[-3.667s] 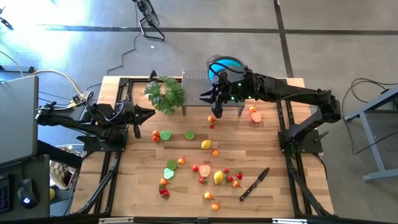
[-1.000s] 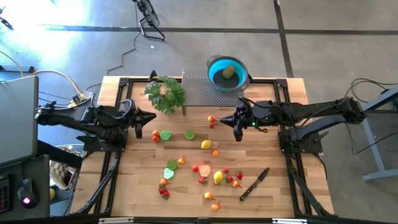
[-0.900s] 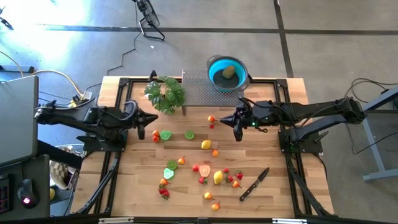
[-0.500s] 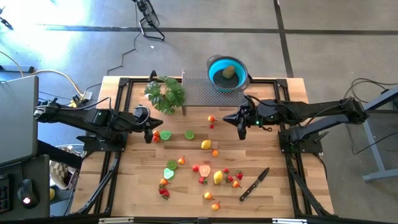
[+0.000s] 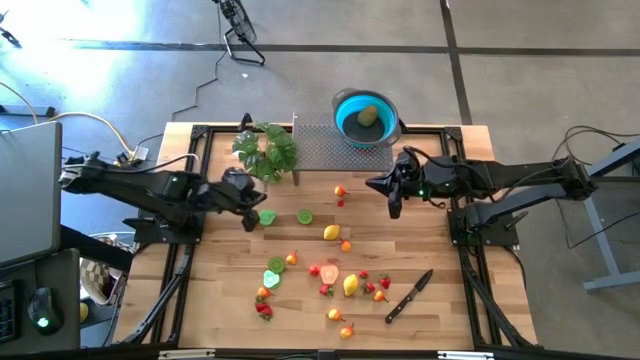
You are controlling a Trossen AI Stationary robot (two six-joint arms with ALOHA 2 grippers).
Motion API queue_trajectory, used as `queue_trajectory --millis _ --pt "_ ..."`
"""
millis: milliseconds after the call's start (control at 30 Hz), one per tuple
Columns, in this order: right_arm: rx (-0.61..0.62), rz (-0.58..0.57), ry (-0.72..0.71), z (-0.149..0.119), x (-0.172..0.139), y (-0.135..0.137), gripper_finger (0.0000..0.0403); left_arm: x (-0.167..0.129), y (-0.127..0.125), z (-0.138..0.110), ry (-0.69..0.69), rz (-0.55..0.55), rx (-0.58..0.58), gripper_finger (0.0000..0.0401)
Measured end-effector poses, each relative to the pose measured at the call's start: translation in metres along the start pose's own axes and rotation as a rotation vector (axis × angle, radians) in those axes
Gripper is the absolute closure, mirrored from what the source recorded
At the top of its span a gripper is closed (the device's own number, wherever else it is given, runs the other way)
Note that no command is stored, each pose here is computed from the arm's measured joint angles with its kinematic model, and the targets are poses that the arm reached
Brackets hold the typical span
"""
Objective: Pick & Place Fruit
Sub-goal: Put the yellow lemon in the blue bowl on the shelf
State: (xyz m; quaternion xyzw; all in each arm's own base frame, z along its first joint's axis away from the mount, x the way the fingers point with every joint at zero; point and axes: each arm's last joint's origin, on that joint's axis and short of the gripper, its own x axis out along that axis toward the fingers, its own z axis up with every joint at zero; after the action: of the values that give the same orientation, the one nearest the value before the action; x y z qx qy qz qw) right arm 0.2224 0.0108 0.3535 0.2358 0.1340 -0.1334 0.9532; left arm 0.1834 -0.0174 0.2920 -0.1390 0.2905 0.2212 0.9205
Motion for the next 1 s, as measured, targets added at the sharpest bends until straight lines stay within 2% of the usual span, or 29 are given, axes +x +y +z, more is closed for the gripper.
queue_trajectory --millis 133,267,533,733,867,1000 --pt "-0.008 -0.008 0.028 -0.002 0.0 -0.001 0.0399 0.012 -0.013 0.009 0.043 -0.008 0.099 0.0401" --pt "-0.008 0.001 0.033 -0.003 0.0 -0.001 0.0399 0.019 -0.02 0.013 0.069 -0.015 0.133 0.0401" --pt "-0.001 0.027 0.047 -0.003 0.0 0.0 0.0399 0.004 -0.013 0.019 -0.009 0.008 0.083 0.0401" --pt "0.014 0.086 0.022 0.0 0.005 0.004 0.0399 -0.01 0.001 0.01 -0.086 -0.024 0.041 0.0401" --pt "0.053 -0.04 0.039 -0.006 0.005 -0.002 0.0399 -0.016 0.006 0.006 -0.171 -0.09 0.017 0.0401" --pt "0.126 -0.189 0.131 -0.018 0.002 -0.013 0.04 -0.023 0.011 0.004 -0.222 -0.116 0.005 0.0401"
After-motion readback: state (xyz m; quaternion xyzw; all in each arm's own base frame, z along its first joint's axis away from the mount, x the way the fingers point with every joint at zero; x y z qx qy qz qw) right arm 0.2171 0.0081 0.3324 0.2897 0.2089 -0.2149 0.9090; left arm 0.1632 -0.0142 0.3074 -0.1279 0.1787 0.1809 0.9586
